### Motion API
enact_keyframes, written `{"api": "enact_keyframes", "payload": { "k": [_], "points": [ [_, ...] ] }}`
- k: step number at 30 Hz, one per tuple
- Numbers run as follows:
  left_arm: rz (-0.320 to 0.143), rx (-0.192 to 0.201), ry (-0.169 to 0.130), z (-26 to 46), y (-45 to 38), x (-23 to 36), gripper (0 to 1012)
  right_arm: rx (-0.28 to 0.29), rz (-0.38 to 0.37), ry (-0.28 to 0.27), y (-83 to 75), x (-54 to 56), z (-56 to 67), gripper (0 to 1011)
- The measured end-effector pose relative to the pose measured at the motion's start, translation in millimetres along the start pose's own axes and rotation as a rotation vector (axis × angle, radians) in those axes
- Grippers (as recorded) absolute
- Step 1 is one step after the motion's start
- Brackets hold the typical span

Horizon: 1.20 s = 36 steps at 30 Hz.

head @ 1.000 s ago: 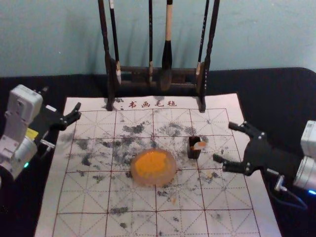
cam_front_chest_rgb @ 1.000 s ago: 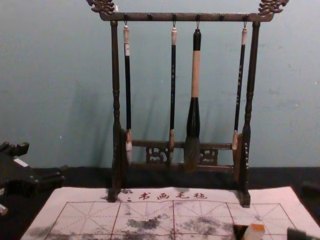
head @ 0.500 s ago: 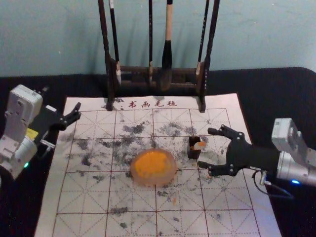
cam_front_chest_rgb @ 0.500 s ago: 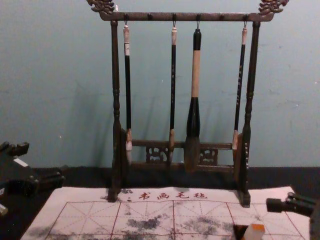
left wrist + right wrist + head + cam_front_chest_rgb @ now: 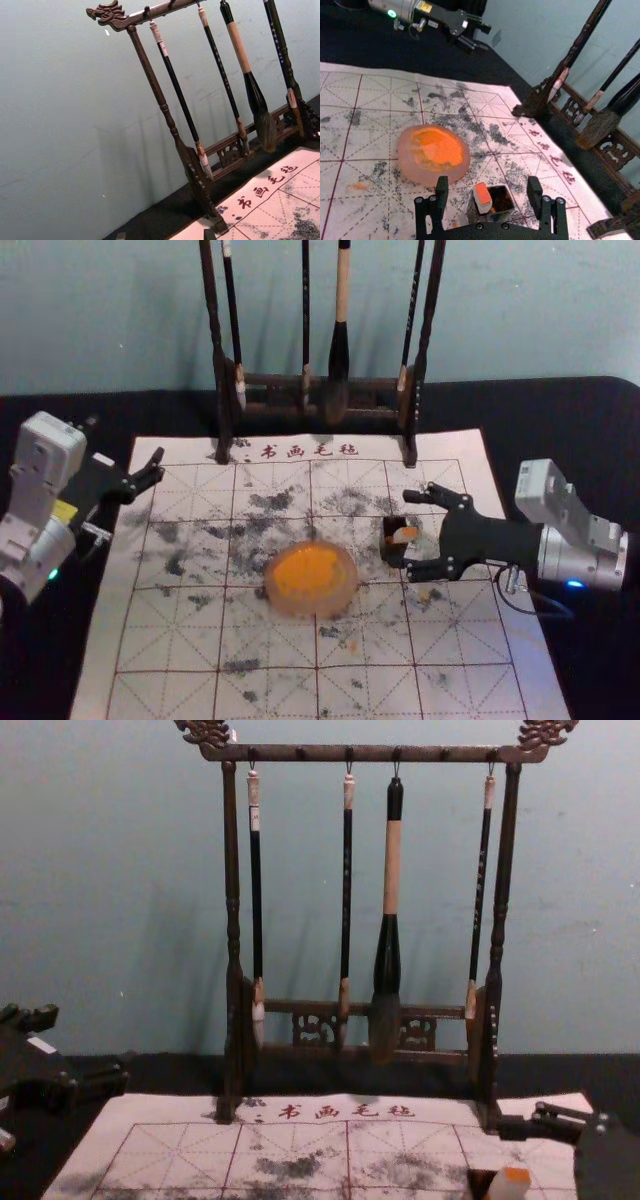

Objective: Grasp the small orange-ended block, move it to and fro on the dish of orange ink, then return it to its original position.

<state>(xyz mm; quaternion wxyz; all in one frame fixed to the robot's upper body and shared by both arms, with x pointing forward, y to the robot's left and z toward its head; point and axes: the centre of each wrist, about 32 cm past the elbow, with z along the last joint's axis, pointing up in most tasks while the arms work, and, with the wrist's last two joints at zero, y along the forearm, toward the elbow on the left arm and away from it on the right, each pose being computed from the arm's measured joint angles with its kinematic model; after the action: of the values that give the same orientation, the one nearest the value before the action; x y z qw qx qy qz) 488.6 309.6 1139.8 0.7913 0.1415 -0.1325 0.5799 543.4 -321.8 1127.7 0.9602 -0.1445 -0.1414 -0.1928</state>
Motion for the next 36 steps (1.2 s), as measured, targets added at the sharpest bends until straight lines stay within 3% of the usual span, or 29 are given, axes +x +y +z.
{"api": "enact_keyframes", "payload": {
  "k": [26, 36],
  "points": [
    [0.000, 0.000, 0.000, 0.0, 0.0, 0.0, 1001, -0.007, 0.017, -0.002, 6.5, 4.1, -2.5, 999],
    [0.000, 0.000, 0.000, 0.0, 0.0, 0.0, 1001, -0.006, 0.016, -0.001, 6.2, 4.1, -2.5, 765]
  ]
}}
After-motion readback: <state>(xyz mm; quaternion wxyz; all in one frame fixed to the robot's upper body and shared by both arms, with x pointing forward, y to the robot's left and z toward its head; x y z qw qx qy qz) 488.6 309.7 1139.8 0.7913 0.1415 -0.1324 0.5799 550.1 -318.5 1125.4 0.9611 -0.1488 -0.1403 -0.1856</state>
